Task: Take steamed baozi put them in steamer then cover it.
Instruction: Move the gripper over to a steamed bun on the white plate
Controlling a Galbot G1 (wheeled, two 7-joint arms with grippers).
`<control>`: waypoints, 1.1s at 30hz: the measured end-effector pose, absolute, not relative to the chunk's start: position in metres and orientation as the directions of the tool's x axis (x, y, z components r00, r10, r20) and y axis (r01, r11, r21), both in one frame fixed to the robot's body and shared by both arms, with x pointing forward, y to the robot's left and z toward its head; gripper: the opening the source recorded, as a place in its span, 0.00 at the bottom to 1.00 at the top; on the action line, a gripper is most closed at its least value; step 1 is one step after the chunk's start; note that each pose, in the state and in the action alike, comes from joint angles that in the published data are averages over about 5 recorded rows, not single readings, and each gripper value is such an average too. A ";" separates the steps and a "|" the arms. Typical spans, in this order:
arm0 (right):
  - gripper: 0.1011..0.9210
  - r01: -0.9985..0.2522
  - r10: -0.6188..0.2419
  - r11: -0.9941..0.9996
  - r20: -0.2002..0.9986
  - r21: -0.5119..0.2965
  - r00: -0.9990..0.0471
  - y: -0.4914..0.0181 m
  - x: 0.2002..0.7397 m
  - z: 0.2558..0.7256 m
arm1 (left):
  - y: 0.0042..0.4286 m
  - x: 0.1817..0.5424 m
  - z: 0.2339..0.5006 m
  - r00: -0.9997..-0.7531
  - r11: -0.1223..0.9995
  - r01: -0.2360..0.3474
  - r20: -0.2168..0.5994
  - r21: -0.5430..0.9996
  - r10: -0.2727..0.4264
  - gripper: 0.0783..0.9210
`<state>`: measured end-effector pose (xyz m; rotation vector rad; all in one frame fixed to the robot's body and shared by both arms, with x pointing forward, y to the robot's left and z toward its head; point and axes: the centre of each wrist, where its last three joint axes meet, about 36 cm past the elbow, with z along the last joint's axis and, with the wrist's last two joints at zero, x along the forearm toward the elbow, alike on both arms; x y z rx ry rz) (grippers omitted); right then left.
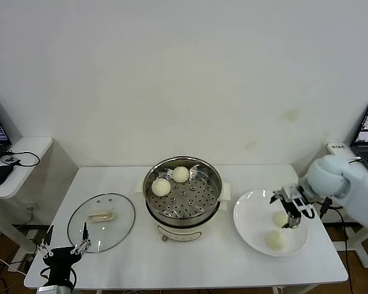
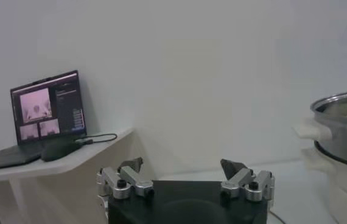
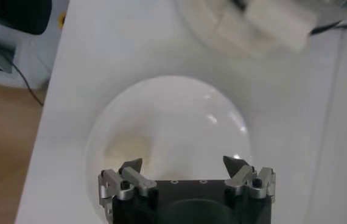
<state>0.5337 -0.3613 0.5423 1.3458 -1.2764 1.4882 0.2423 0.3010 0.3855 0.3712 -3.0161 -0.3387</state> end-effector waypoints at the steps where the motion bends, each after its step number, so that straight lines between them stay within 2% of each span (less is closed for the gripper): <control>1: 0.88 -0.957 -0.087 -0.226 0.982 -0.181 -0.166 -0.362 0.532 0.537 | 0.301 0.242 0.385 -0.967 0.946 -0.230 0.056 0.228 -0.249 0.88; 10: 0.88 -0.966 -0.066 -0.219 0.990 -0.136 -0.124 -0.364 0.525 0.497 | 0.303 0.241 0.383 -0.965 0.944 -0.235 0.062 0.233 -0.256 0.88; 23: 0.87 -0.973 -0.058 -0.200 0.993 -0.114 -0.105 -0.359 0.532 0.469 | 0.305 0.243 0.381 -0.963 0.942 -0.240 0.065 0.234 -0.261 0.88; 33: 0.72 -0.980 -0.052 -0.178 0.995 -0.089 -0.081 -0.360 0.533 0.455 | 0.305 0.243 0.380 -0.963 0.942 -0.241 0.066 0.234 -0.262 0.88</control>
